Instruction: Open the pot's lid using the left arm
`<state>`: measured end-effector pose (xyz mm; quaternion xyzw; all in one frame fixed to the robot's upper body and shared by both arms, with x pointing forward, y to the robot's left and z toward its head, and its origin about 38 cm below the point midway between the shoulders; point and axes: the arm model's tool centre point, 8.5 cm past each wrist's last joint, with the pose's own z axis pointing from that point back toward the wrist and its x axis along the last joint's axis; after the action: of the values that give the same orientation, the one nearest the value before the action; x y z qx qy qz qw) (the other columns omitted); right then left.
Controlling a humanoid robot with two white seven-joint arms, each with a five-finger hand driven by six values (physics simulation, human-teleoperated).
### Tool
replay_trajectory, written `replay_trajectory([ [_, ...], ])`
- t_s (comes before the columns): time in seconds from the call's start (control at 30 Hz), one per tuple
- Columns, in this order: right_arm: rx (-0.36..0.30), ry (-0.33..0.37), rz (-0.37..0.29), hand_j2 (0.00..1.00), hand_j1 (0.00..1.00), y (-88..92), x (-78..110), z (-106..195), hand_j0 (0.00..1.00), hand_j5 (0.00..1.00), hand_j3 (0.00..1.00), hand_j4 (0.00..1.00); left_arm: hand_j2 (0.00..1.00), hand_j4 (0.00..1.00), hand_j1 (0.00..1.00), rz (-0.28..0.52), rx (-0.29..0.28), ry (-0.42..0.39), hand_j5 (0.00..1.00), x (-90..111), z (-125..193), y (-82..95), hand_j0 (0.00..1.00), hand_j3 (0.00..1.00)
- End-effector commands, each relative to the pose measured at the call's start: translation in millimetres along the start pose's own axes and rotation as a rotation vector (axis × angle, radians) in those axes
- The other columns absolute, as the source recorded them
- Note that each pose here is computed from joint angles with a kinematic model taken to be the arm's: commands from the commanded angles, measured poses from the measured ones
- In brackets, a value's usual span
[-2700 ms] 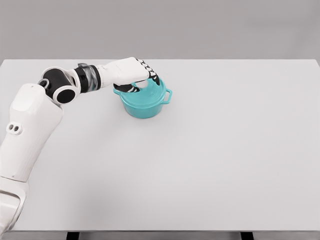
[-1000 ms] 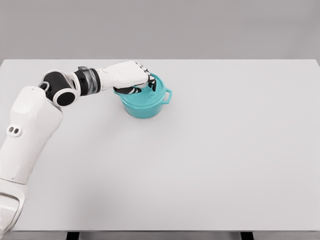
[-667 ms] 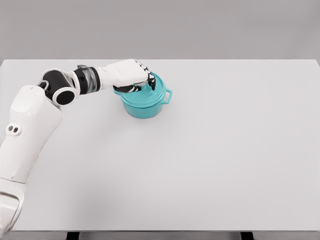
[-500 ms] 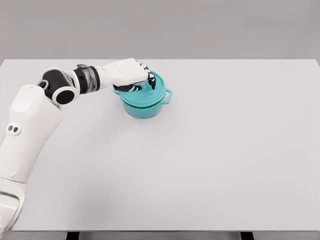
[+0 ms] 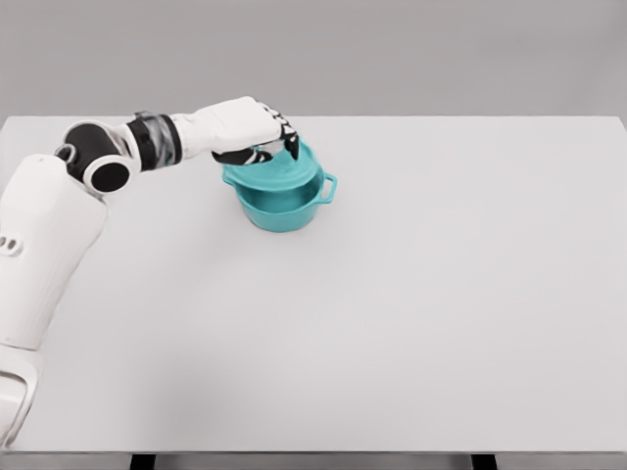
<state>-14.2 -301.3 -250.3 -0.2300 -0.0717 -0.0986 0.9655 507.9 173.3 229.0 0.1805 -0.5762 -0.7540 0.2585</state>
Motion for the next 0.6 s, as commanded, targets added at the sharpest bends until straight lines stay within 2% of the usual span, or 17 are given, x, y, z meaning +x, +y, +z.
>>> replay_trajectory([
  [0.0,-0.002,-0.002,-0.001,1.0,1.0,-0.1,0.5,0,1.0,1.0,1.0,1.0,0.55,0.55,0.55,0.014,0.012,0.021,0.55,-10,12,1.7,0.55,0.55],
  [0.07,0.0,0.0,-0.001,1.0,1.0,0.0,0.0,0,1.0,1.0,1.0,1.0,0.55,0.55,0.55,0.012,0.026,0.025,0.55,-15,18,9.8,0.55,0.55],
  [0.17,0.0,0.0,-0.001,1.0,1.0,0.0,0.0,0,1.0,1.0,1.0,1.0,0.55,0.55,0.55,0.01,0.023,0.03,0.55,-17,20,9.4,0.55,0.55],
  [0.23,0.0,0.0,-0.001,1.0,1.0,0.0,0.0,0,1.0,1.0,1.0,1.0,0.51,0.51,0.51,0.012,0.023,0.032,0.51,-18,21,9.3,0.51,0.51],
  [0.5,0.0,0.0,-0.001,1.0,1.0,0.0,0.0,0,1.0,1.0,1.0,1.0,0.5,0.5,0.5,0.012,0.023,0.057,0.5,-26,32,9.5,0.5,0.5],
  [0.57,0.0,-0.002,-0.001,1.0,1.0,0.0,0.5,0,1.0,1.0,1.0,1.0,0.5,0.5,0.5,0.029,0.038,0.062,0.5,-32,41,11.2,0.5,0.5],
])
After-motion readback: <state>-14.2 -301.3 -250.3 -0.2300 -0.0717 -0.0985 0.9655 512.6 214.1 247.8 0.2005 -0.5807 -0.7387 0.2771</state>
